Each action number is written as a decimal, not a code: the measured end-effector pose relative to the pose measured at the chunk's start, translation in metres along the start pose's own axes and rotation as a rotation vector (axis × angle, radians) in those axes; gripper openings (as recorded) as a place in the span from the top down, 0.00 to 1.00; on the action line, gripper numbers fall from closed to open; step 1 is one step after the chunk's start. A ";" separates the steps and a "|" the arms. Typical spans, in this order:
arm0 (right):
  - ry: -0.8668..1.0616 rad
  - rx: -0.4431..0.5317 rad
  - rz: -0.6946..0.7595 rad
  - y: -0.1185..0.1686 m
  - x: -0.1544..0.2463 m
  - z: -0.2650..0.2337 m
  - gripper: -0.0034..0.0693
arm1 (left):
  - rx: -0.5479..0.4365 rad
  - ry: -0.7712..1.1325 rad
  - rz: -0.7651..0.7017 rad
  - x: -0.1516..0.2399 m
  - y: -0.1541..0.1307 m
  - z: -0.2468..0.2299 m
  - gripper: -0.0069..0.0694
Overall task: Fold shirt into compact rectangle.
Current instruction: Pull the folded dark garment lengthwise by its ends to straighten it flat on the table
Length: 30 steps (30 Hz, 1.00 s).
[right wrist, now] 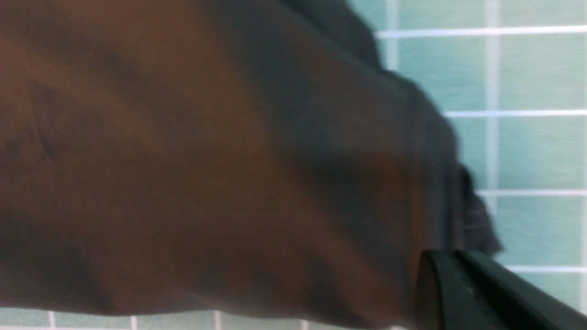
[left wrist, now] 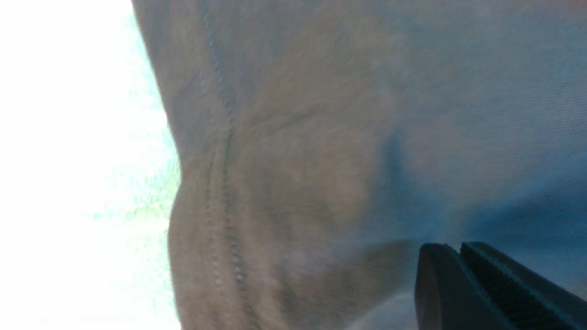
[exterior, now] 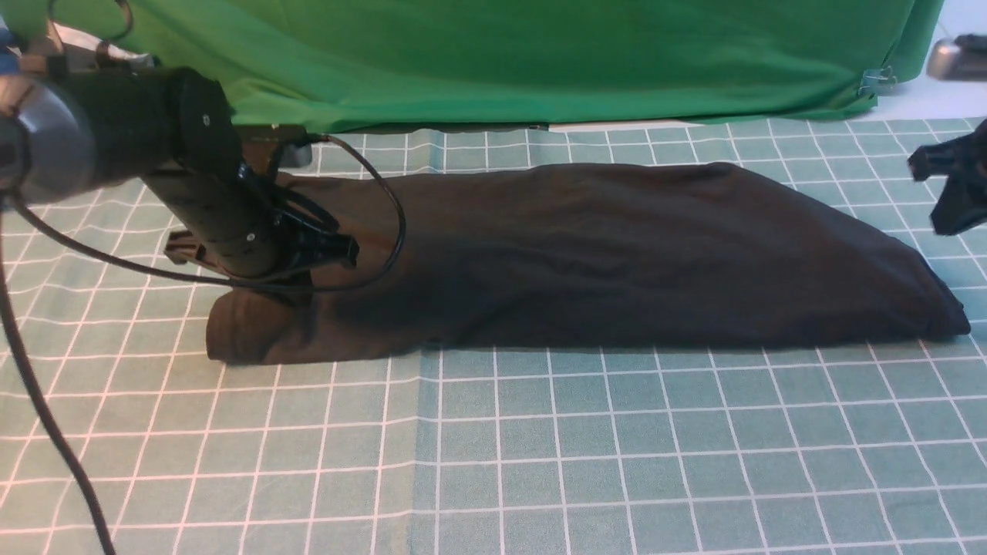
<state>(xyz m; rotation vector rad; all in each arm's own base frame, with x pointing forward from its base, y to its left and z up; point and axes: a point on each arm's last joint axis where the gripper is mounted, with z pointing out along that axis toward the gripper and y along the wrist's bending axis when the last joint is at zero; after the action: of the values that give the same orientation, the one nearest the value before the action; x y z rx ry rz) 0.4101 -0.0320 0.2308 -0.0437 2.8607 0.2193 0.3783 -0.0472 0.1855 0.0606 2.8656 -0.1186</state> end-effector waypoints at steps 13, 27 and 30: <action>0.139 0.049 0.017 -0.018 0.005 0.066 0.92 | -0.058 0.104 -0.048 0.007 0.015 0.018 0.90; -0.095 0.117 -0.052 0.010 -0.013 -0.005 0.90 | 0.046 -0.130 -0.078 -0.009 0.008 -0.045 0.90; -0.108 0.113 -0.060 0.012 -0.016 0.005 0.80 | 0.069 -0.081 -0.086 -0.008 0.007 -0.030 0.90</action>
<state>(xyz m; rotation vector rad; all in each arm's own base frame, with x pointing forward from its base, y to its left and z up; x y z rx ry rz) 0.4260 -0.0193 0.2325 -0.0928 2.7538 0.0468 0.3788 -0.0383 0.2157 -0.0528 2.7833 -0.2314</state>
